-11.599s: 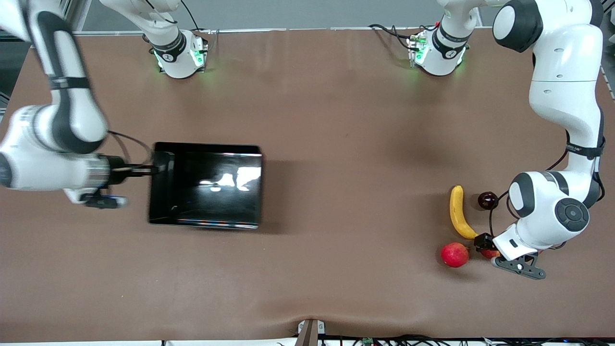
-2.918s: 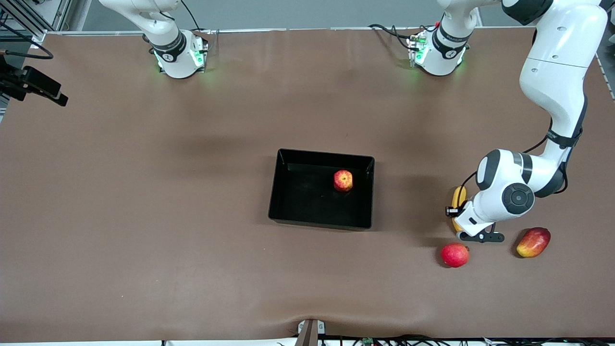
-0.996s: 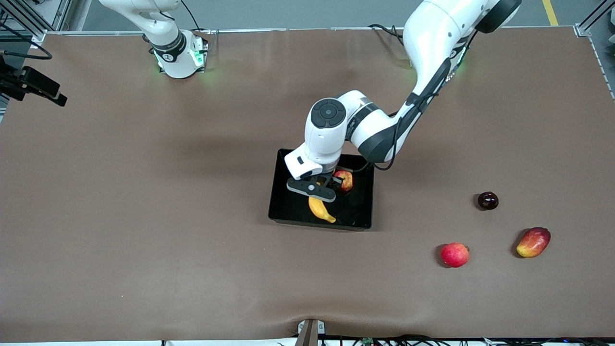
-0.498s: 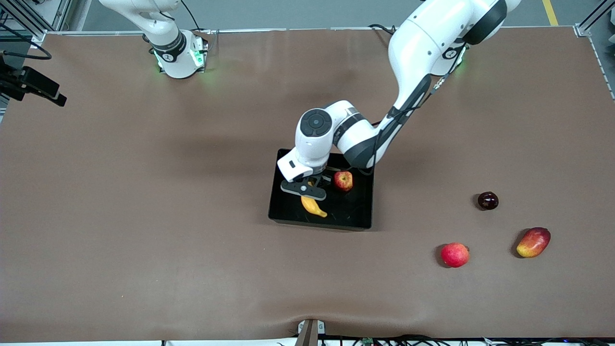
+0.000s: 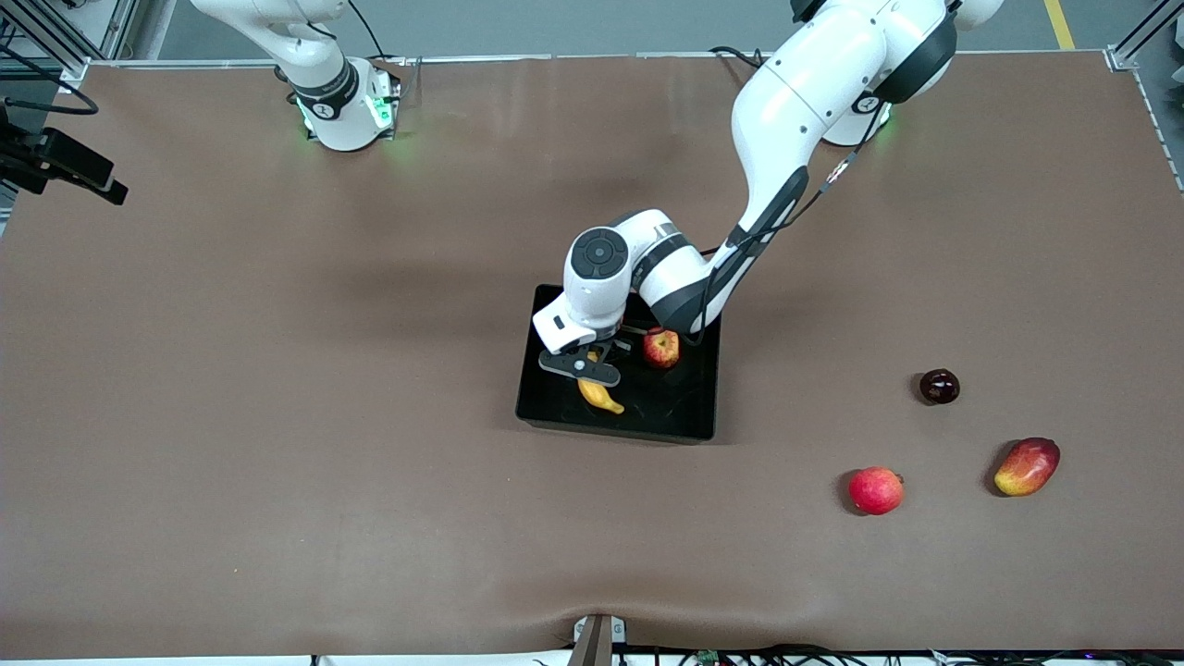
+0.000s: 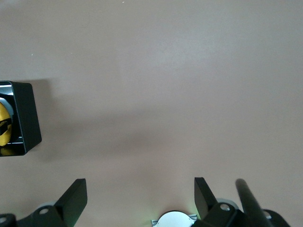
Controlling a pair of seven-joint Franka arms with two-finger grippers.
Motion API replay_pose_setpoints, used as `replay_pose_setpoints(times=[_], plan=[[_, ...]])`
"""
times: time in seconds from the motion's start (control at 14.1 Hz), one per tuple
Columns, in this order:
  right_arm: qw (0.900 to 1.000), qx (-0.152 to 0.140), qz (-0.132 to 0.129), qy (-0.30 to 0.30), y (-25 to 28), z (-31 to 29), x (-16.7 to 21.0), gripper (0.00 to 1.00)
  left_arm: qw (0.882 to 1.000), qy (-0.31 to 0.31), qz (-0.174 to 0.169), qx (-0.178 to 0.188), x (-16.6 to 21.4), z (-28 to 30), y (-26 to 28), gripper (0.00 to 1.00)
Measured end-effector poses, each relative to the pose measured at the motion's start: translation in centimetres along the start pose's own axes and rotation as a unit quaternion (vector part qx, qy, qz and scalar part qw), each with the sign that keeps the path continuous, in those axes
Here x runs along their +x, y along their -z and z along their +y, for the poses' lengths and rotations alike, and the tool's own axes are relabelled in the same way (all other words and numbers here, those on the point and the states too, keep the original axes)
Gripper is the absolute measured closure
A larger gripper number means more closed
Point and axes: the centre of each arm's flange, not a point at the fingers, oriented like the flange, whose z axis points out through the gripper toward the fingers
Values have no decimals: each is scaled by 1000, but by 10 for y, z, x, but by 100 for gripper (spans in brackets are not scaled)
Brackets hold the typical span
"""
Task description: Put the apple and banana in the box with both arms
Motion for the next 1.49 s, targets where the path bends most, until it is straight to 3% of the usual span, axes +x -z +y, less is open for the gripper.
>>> replay_pose_setpoints(times=[0.14, 0.36, 0.57, 1.0, 1.28, 1.49], plan=[[1000, 1, 0, 0, 0, 0, 0, 0, 1000, -2, 3, 8, 3, -8, -4, 61], [1000, 2, 0, 0, 0, 0, 0, 0, 1000, -4, 15, 8, 11, -8, 6, 30], [1000, 2, -1, 0, 0, 0, 0, 0, 999, 5, 26, 24, 27, -17, 58, 1], [1000, 3, -1, -1, 0, 1, 0, 0, 990, 91, 83, 62, 75, -151, 261, 0], [1000, 4, -1, -1, 0, 1, 0, 0, 983, 141, 70, 98, 70, -225, 317, 0], [1000, 4, -1, -1, 0, 1, 0, 0, 981, 142, 54, 118, 59, -277, 360, 0]])
